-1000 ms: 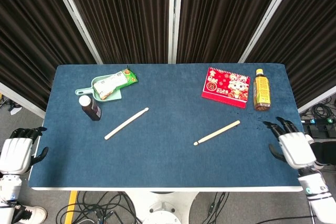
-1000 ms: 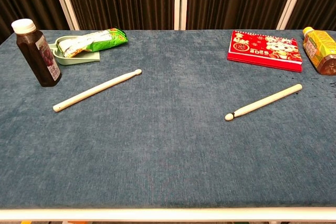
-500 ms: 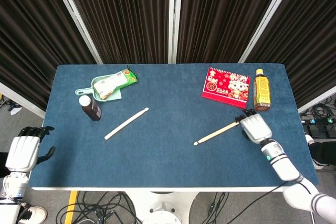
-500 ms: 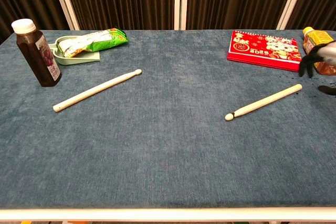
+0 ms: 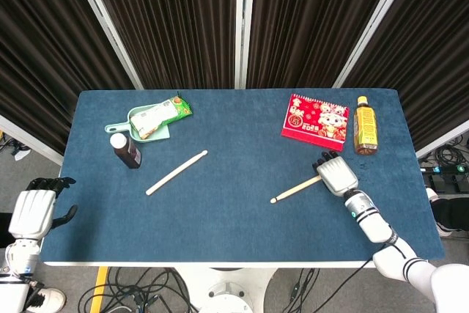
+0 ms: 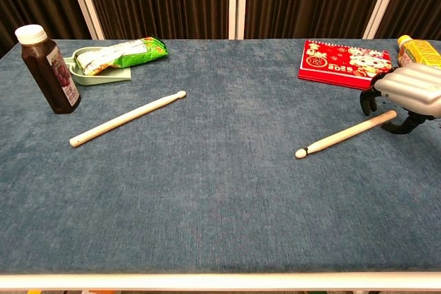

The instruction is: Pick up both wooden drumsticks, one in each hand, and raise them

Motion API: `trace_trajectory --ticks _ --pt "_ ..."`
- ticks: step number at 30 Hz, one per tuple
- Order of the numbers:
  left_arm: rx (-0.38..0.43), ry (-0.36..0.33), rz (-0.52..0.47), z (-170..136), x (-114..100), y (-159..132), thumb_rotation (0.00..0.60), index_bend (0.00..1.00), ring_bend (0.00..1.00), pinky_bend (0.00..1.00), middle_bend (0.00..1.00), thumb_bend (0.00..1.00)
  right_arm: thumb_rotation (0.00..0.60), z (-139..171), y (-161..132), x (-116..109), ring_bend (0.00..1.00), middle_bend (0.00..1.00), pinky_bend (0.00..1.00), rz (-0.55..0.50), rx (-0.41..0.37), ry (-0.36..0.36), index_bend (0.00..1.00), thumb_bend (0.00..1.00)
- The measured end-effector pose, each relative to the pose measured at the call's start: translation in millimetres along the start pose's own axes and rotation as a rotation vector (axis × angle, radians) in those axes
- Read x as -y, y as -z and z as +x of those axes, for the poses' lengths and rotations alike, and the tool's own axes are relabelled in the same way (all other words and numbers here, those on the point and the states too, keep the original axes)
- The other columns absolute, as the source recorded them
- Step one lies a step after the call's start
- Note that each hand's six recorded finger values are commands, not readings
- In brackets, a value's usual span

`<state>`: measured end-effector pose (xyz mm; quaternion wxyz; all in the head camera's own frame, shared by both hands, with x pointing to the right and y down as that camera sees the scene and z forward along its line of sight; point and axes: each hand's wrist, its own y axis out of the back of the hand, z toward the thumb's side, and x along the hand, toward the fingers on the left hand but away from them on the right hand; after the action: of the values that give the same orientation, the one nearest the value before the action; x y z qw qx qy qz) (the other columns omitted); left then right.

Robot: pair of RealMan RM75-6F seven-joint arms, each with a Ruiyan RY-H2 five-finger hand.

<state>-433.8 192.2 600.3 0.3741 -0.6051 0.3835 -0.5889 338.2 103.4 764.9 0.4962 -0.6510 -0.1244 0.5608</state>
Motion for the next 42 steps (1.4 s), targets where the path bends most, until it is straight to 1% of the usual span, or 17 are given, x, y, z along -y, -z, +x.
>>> trace_trajectory --ticks 4,8,14,18,20,22,26,30,34,35,36,37,38,39,42 --pt "-0.003 0.002 -0.002 0.9 0.5 1.1 0.6 0.33 0.32 0.27 0.36 0.25 0.6 -2.1 -3.4 3.0 0.23 0.42 0.24 0.009 -0.008 -0.007 0.47 0.24" --pt "-0.008 0.002 -0.004 0.8 0.7 2.9 0.6 0.33 0.32 0.27 0.36 0.25 0.6 -3.1 -4.7 5.1 0.26 0.45 0.26 0.009 -0.007 -0.011 0.49 0.31" --pt "0.0 0.007 -0.003 3.2 2.3 1.9 0.6 0.33 0.32 0.28 0.36 0.25 0.6 -4.3 -5.8 7.5 0.29 0.49 0.29 0.013 -0.009 -0.02 0.55 0.45" --pt "0.029 0.02 -0.002 7.3 4.3 -5.9 0.6 0.34 0.32 0.31 0.36 0.25 0.6 -3.5 -4.3 2.6 0.33 0.53 0.32 0.013 -0.009 -0.001 0.6 0.57" --pt "0.056 0.03 -0.013 12.2 6.4 -14.8 0.6 0.35 0.32 0.35 0.37 0.25 0.6 -2.3 -2.1 -2.3 0.34 0.54 0.33 0.004 -0.007 0.015 0.61 0.6" --pt "0.088 0.048 -0.025 18.4 9.8 -26.1 0.6 0.36 0.35 0.41 0.39 0.25 0.6 -0.1 3.1 -11.9 0.34 0.54 0.33 -0.014 0.0 0.045 0.62 0.62" --pt "0.156 0.081 -0.04 36.4 17.6 -56.7 0.6 0.39 0.5 0.57 0.43 0.25 0.6 7.3 20.5 -38.5 0.35 0.55 0.33 -0.05 0.026 0.119 0.62 0.63" --pt "0.198 0.113 -0.049 57.7 26.0 -90.7 0.6 0.41 0.64 0.72 0.44 0.24 0.6 21.0 47.1 -73.6 0.35 0.55 0.33 -0.079 0.071 0.2 0.62 0.63" --pt "0.224 0.141 -0.023 80.3 35.9 -126.5 0.6 0.43 0.71 0.79 0.45 0.25 0.6 37.2 73.2 -101.9 0.35 0.55 0.33 -0.086 0.13 0.25 0.62 0.63" --pt "0.226 0.15 -0.014 84.7 39.0 -133.9 0.591 0.43 0.73 0.8 0.45 0.25 0.6 41.0 78.1 -106.7 0.34 0.55 0.33 -0.083 0.143 0.257 0.62 0.63" --pt "0.225 0.16 -0.005 88.8 42.3 -140.6 0.567 0.43 0.74 0.8 0.45 0.25 0.6 45.9 83.3 -111.7 0.34 0.55 0.33 -0.077 0.158 0.262 0.62 0.63" --pt "0.222 0.175 0.008 93.8 47.2 -149.2 0.553 0.43 0.74 0.81 0.45 0.25 0.6 49.3 86.5 -114.4 0.34 0.54 0.33 -0.073 0.168 0.263 0.62 0.63" --pt "0.217 0.186 0.018 97.2 51.1 -155.3 0.515 0.43 0.75 0.81 0.45 0.25 0.6 52.6 89.1 -116.3 0.34 0.54 0.33 -0.069 0.178 0.263 0.62 0.63" --pt "0.212 0.198 0.028 100.3 55.3 -160.9 0.495 0.43 0.76 0.82 0.45 0.25 0.6 57.7 92.4 -117.6 0.34 0.54 0.33 -0.064 0.192 0.259 0.62 0.63" --pt "0.186 0.242 0.065 109.9 70.5 -176.2 0.485 0.43 0.77 0.82 0.45 0.25 0.6 65.4 97.0 -115.4 0.34 0.54 0.33 -0.068 0.215 0.243 0.62 0.63"
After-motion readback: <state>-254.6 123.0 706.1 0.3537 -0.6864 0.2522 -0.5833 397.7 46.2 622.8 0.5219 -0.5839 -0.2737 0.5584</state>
